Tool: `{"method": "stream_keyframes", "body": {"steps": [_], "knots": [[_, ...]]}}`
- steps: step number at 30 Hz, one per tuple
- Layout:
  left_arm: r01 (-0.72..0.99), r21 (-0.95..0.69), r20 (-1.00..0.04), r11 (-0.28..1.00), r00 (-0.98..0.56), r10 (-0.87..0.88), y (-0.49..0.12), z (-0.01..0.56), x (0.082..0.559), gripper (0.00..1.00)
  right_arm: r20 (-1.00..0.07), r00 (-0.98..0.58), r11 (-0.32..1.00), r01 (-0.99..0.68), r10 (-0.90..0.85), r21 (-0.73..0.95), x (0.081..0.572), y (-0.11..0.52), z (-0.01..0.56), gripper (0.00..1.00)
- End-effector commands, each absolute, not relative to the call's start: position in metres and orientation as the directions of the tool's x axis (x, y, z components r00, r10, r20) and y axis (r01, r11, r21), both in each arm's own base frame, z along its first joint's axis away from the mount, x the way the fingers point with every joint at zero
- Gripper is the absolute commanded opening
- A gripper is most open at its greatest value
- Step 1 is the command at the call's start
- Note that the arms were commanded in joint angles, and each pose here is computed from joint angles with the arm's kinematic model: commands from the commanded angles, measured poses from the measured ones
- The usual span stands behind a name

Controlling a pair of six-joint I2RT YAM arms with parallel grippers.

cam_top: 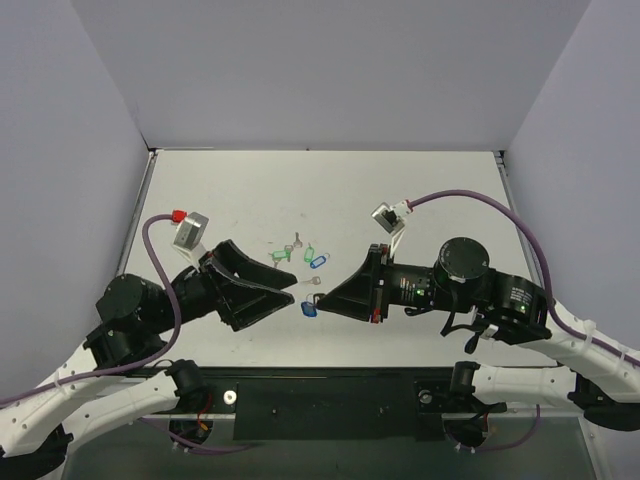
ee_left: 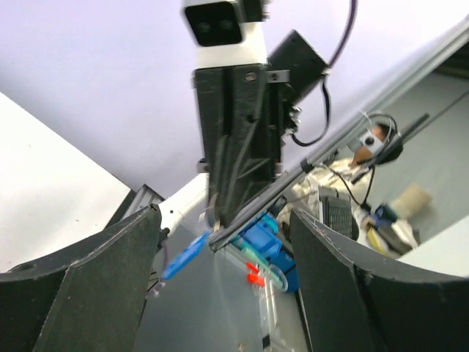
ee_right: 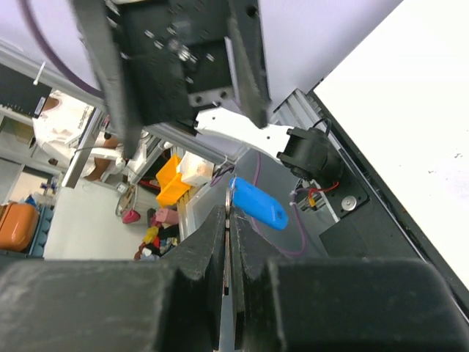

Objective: Remove the keys from the keyring

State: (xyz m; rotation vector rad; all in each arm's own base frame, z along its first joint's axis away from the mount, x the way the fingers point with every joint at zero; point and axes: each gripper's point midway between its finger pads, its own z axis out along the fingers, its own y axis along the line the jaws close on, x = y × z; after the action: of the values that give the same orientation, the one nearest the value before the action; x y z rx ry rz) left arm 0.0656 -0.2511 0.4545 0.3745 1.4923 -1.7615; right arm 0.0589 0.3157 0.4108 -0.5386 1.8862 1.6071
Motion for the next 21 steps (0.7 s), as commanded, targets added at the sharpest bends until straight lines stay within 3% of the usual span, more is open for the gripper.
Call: {"method": "stream_keyframes", "body": {"steps": [1,7,15,21], "knots": [[0.665,-0.730,-0.472,-0.159,-0.659,-0.585,-0.234,0.481,0.081,0.81,-0.686,-0.695,0.147,-0.672,0.213,0.726,0.069,0.305,0.450,0.00],[0.655,-0.735,-0.467,-0.173,-0.675,-0.571,-0.241,0.479,0.082,0.80,-0.681,-0.676,0.148,-0.671,0.281,0.727,0.077,0.303,0.462,0.00],[0.655,-0.726,-0.467,-0.212,-0.694,-0.547,-0.249,0.479,0.079,0.70,-0.681,-0.668,0.158,-0.669,0.301,0.726,0.082,0.304,0.465,0.00],[0.639,-0.739,-0.470,-0.212,-0.715,-0.517,-0.259,0.469,0.080,0.67,-0.678,-0.667,0.154,-0.669,0.309,0.727,0.084,0.306,0.469,0.00]]}}
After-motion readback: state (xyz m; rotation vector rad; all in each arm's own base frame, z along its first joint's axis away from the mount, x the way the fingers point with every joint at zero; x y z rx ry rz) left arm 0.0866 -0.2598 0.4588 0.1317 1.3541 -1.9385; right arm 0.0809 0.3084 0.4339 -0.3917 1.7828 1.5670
